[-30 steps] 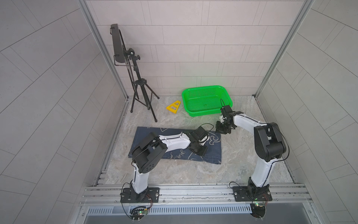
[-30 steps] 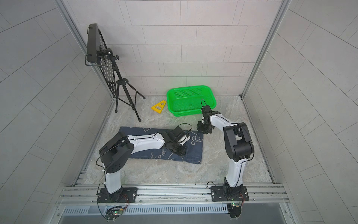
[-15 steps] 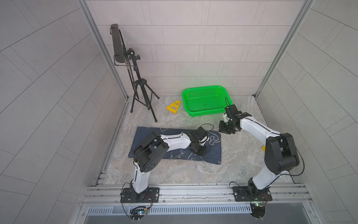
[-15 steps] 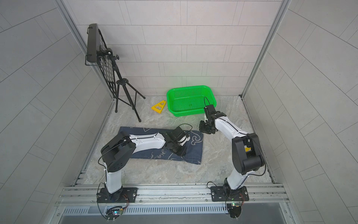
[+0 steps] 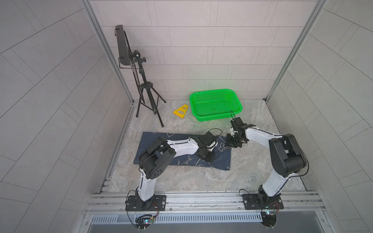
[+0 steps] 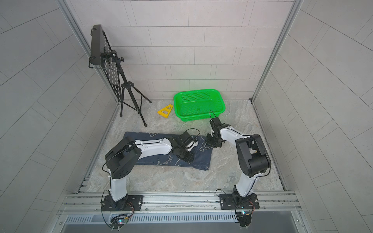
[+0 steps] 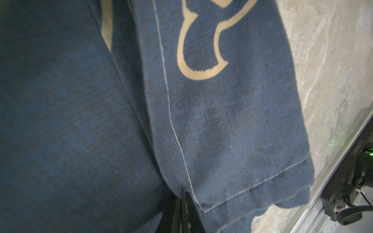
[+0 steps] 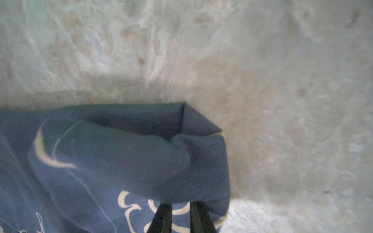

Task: Roll up the pillowcase
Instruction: Roll the pillowcase at the center of the board.

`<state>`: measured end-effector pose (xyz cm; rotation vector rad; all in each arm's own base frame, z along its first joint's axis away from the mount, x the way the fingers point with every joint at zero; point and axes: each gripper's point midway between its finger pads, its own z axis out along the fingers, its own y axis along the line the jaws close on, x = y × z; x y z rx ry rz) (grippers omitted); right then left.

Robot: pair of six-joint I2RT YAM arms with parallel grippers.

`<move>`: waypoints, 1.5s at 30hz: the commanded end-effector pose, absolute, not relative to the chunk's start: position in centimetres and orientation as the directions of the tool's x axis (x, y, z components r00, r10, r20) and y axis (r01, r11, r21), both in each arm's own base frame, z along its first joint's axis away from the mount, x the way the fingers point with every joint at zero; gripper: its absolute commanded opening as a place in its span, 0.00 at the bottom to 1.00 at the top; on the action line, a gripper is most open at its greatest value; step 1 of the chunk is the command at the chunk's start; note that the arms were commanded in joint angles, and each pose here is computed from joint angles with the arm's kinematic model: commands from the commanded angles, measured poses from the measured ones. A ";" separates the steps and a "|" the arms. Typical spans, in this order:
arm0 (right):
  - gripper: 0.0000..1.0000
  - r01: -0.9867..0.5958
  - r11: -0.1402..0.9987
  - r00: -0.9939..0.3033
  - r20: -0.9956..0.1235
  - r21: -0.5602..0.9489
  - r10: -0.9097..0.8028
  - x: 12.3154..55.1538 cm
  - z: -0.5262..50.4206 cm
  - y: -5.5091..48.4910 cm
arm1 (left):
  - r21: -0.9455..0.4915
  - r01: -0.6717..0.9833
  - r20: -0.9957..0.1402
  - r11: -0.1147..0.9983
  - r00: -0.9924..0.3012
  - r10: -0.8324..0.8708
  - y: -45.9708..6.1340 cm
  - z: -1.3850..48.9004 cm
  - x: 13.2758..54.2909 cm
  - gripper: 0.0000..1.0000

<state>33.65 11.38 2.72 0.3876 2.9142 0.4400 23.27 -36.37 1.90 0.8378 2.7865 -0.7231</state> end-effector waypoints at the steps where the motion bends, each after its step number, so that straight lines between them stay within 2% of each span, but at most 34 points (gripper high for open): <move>1: 0.23 0.214 0.936 -0.947 -0.174 0.279 0.269 35.1 2.6 10.1 | -0.383 0.553 -0.263 0.740 -0.833 0.486 -35.7 1.4 23.5 0.14; 4: 0.26 0.201 0.925 -0.946 -0.182 0.322 0.269 35.5 3.6 10.5 | -0.389 0.552 -0.271 0.737 -0.834 0.481 -36.0 1.8 23.6 0.17; 10: 0.41 0.177 0.902 -0.937 -0.213 0.393 0.277 34.3 7.5 10.7 | -0.396 0.564 -0.302 0.725 -0.825 0.477 -36.4 3.7 23.9 0.24; 17: 0.49 0.221 0.869 -0.939 -0.144 0.443 0.312 29.8 7.9 10.0 | -0.375 0.596 -0.352 0.710 -0.800 0.485 -36.3 7.3 24.4 0.37; 21: 0.54 0.250 0.848 -0.939 -0.096 0.468 0.330 27.2 6.9 10.2 | -0.323 0.629 -0.380 0.707 -0.771 0.511 -35.8 9.5 24.8 0.40; 24: 0.56 0.273 0.815 -0.931 -0.073 0.511 0.357 26.9 6.2 10.5 | -0.302 0.647 -0.410 0.700 -0.751 0.517 -36.4 10.5 25.8 0.42; 33: 0.59 0.331 0.707 -0.891 -0.040 0.626 0.453 27.9 4.8 10.2 | -0.227 0.681 -0.527 0.696 -0.687 0.500 -41.1 9.9 31.9 0.37; 38: 0.59 0.327 0.678 -0.885 -0.038 0.659 0.464 29.3 4.6 10.1 | -0.199 0.677 -0.497 0.709 -0.693 0.522 -41.4 6.6 33.5 0.32; 45: 0.58 0.330 0.636 -0.887 -0.002 0.698 0.463 30.5 3.3 10.9 | -0.184 0.664 -0.440 0.724 -0.715 0.544 -40.5 3.7 33.8 0.31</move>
